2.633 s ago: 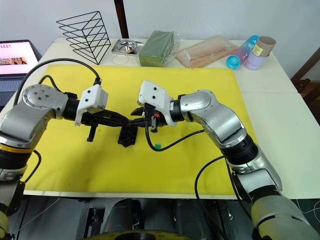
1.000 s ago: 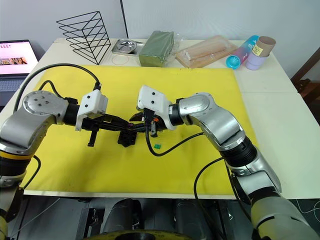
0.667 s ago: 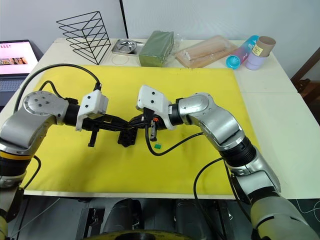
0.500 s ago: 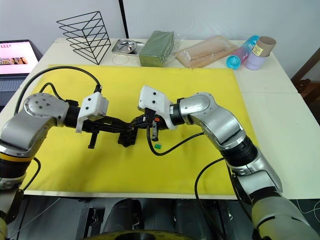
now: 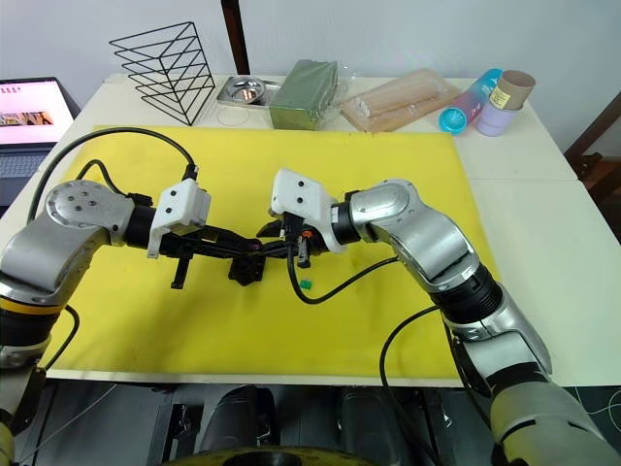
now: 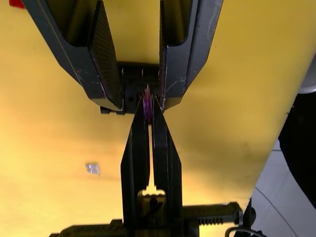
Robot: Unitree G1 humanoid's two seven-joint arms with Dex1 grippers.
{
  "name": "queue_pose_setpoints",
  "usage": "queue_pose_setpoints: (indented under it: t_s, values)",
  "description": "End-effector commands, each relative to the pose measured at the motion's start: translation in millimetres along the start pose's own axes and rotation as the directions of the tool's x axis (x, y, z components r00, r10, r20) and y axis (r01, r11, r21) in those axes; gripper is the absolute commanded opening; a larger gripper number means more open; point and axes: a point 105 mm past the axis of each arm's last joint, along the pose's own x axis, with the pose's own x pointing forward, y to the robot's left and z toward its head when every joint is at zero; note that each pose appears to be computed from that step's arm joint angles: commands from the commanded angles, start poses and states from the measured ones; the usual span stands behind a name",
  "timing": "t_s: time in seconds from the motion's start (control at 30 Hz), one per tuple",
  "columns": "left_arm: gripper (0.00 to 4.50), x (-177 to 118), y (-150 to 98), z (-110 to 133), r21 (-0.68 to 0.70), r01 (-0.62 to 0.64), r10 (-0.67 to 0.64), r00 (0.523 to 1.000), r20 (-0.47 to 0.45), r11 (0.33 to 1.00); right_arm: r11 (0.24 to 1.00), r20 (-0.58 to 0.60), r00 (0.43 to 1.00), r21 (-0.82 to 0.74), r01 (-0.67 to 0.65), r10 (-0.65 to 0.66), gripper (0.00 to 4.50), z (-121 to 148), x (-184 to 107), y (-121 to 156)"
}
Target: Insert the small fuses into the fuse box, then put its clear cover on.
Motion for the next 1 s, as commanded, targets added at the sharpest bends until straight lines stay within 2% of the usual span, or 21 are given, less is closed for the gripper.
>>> queue_pose_setpoints:
  t_s: [0.03,0.2,0.33,0.5,0.63,0.77,0.93,1.0]
  values:
    - [0.0,-6,2,12,0.047,-0.022,0.021,1.0,0.02,0.999,0.999,0.024,1.0,-0.038,0.01,-0.009,1.26,10,1,0]
    - [0.0,-6,2,13,0.048,-0.018,0.017,1.0,0.018,0.999,0.999,0.02,1.0,-0.032,0.015,-0.015,1.26,7,3,-2]
    - [0.0,-6,2,12,0.047,-0.016,0.015,1.0,0.019,0.999,1.0,0.017,1.0,-0.028,0.012,-0.012,0.04,5,2,-1]
    - [0.0,-6,1,12,0.046,-0.016,0.015,1.0,0.022,0.999,1.0,0.003,1.0,-0.026,0.01,-0.01,0.04,0,2,-1]
    - [0.0,-8,-4,9,0.027,0.01,-0.01,1.0,0.012,1.0,1.0,0.02,1.0,-0.031,0.001,-0.001,0.04,5,1,0]
    - [1.05,-18,-9,2,-0.027,-0.005,0.006,0.999,0.036,1.0,1.0,0.038,0.999,-0.013,-0.009,0.01,0.0,8,2,3]
    - [2.89,-49,-26,-21,-0.133,-0.126,0.129,0.992,0.013,0.983,0.998,0.08,0.997,0.056,-0.016,0.012,0.0,7,10,8]
    - [3.64,-53,-38,-22,-0.174,-0.161,0.171,0.984,0.043,0.972,0.998,0.096,0.995,0.066,-0.016,0.01,0.0,8,16,8]
